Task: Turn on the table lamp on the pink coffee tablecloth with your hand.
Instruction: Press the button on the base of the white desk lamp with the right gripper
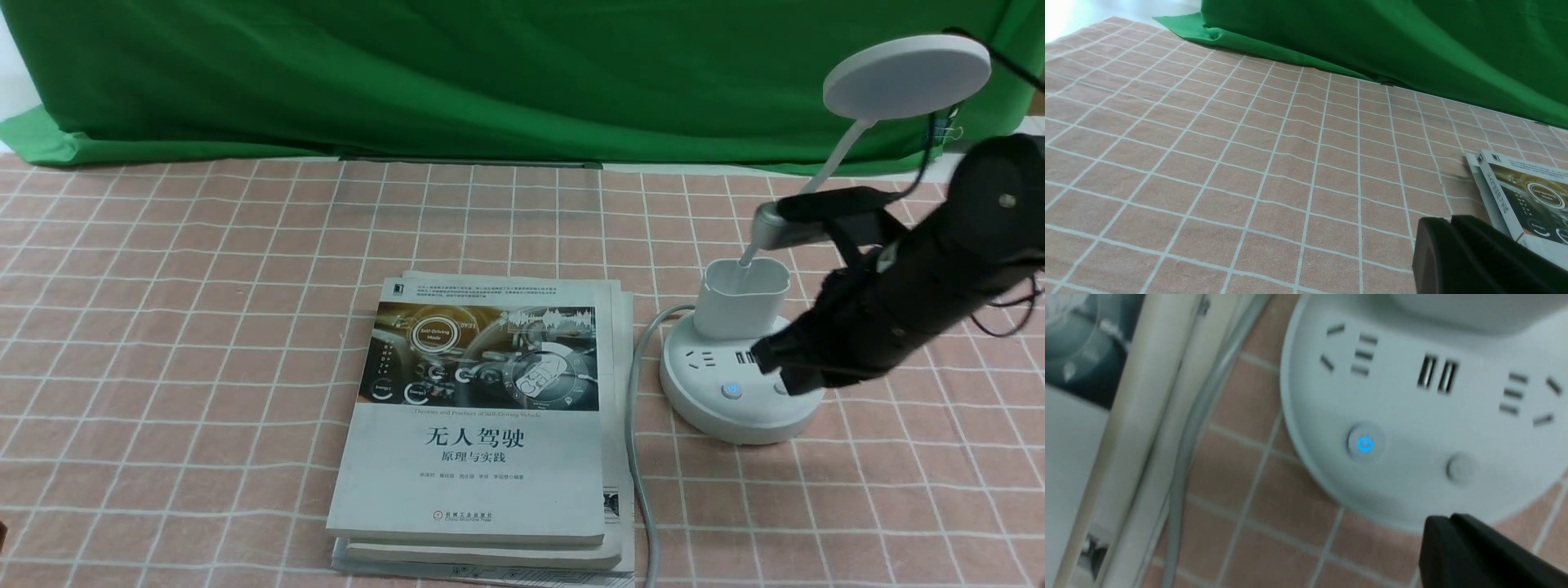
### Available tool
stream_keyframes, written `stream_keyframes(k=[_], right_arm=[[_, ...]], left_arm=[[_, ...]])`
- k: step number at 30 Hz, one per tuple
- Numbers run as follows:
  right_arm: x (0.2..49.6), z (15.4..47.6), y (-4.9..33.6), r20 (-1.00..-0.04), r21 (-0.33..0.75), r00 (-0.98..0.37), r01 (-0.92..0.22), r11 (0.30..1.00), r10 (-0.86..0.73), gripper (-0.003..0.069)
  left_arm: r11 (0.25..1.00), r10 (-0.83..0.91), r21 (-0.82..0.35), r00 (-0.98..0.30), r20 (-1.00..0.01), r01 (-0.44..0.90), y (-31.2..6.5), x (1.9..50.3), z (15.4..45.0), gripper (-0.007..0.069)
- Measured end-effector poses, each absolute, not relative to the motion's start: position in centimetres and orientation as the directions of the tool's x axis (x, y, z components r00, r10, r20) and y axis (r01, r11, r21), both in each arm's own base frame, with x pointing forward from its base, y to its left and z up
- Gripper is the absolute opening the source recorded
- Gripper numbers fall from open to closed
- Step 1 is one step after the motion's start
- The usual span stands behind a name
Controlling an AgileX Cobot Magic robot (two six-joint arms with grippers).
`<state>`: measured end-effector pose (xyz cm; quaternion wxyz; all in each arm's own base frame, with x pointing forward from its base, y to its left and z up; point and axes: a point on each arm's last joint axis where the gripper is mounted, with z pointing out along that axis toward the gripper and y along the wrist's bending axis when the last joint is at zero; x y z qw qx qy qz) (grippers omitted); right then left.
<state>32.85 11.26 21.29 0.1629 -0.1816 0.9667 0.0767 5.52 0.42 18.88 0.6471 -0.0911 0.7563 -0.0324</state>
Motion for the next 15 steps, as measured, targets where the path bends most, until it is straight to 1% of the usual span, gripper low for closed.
stream_keyframes(k=[3, 8, 15], right_arm=[[33.9, 20.8, 11.3, -0.34, 0.089, -0.884, -0.369, 0.925, -0.32, 0.0032], [34.6, 19.5, 10.9, -0.309, 0.091, -0.9, -0.351, 0.932, -0.309, 0.0032], [34.8, 19.4, 10.8, -0.315, 0.09, -0.899, -0.346, 0.934, -0.303, 0.0032]], left_arm=[[0.982, -0.178, -0.166, -0.146, -0.973, -0.096, 0.4, 5.5, 18.9, 0.0019], [0.982, -0.178, -0.166, -0.146, -0.973, -0.096, 0.4, 5.5, 18.9, 0.0019], [0.981, -0.179, -0.167, -0.146, -0.973, -0.096, 0.4, 5.5, 18.9, 0.0019]])
